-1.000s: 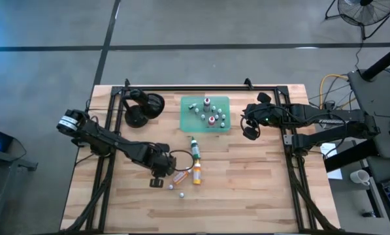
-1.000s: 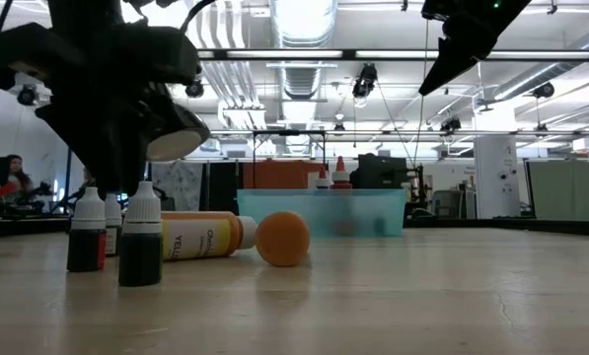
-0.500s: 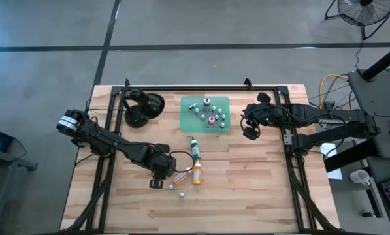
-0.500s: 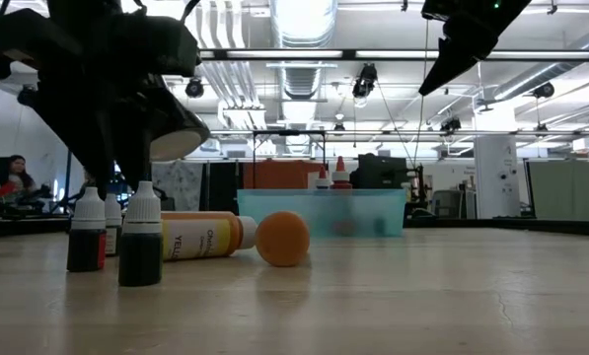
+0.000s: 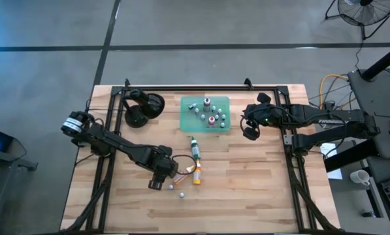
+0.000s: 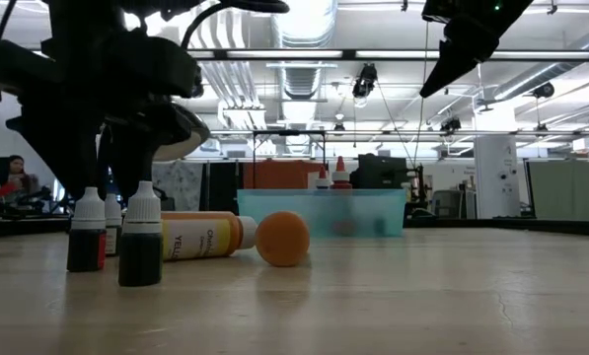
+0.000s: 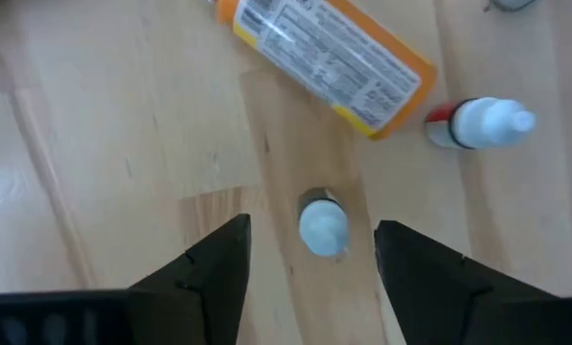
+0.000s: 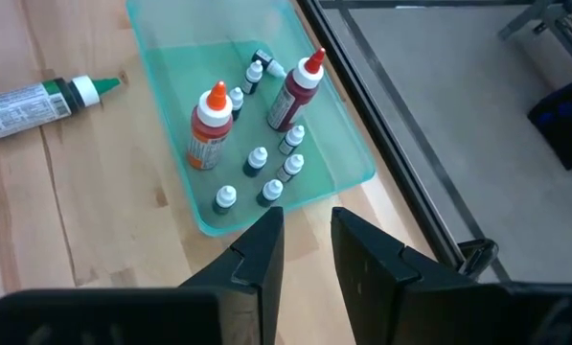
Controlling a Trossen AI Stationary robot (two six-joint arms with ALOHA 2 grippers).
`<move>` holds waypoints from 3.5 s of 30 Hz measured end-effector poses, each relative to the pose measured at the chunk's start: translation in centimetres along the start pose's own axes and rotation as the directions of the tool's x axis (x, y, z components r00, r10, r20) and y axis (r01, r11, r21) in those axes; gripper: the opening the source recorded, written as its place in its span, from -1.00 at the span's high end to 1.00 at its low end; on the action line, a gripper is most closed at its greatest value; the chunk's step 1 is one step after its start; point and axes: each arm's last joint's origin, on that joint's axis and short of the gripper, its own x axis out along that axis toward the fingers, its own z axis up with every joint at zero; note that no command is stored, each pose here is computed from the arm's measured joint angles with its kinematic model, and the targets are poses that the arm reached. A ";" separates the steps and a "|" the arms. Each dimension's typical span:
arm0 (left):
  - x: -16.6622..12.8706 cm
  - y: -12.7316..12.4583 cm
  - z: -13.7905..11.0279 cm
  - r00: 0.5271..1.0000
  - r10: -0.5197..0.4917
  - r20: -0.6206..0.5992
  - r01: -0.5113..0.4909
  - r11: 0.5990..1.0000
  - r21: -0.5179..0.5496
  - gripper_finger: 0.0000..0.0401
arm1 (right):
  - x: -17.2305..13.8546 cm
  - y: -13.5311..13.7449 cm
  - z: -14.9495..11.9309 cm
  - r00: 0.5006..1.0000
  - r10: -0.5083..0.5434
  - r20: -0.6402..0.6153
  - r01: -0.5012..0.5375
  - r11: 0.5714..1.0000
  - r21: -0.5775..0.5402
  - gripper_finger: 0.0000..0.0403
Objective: Pick & Place food coloring
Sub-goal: Put the middle left small green food coloring bottle into the bin
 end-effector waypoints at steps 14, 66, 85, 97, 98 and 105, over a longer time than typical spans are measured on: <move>0.9 -0.1 0.1 1.000 0.003 -0.016 -0.003 1.000 0.002 0.30 | 0.0 0.0 0.0 1.000 0.000 0.000 0.000 1.000 -0.021 0.59; -3.7 24.4 4.0 0.924 0.380 0.045 -0.262 0.715 -0.648 0.81 | 0.1 -0.1 -0.1 1.000 -0.005 -0.004 0.005 0.999 0.053 0.59; 1.6 26.1 3.7 0.934 0.353 -0.054 -0.314 0.740 -0.595 0.81 | 0.1 -0.1 -0.1 1.000 -0.013 -0.005 0.013 0.998 0.063 0.59; 1.6 26.5 3.8 0.927 0.375 -0.033 -0.317 0.731 -0.604 0.65 | 0.2 -0.1 -0.2 0.999 -0.034 -0.008 0.034 0.998 0.058 0.59; 1.6 26.5 3.8 0.924 0.380 -0.036 -0.324 0.729 -0.603 0.60 | 0.2 -0.1 -0.2 0.999 -0.034 -0.009 0.034 0.998 0.058 0.59; -0.3 26.2 4.0 0.902 0.432 -0.018 -0.353 0.712 -0.607 0.24 | 0.6 0.1 -0.8 0.999 -0.034 -0.028 0.035 0.998 0.048 0.59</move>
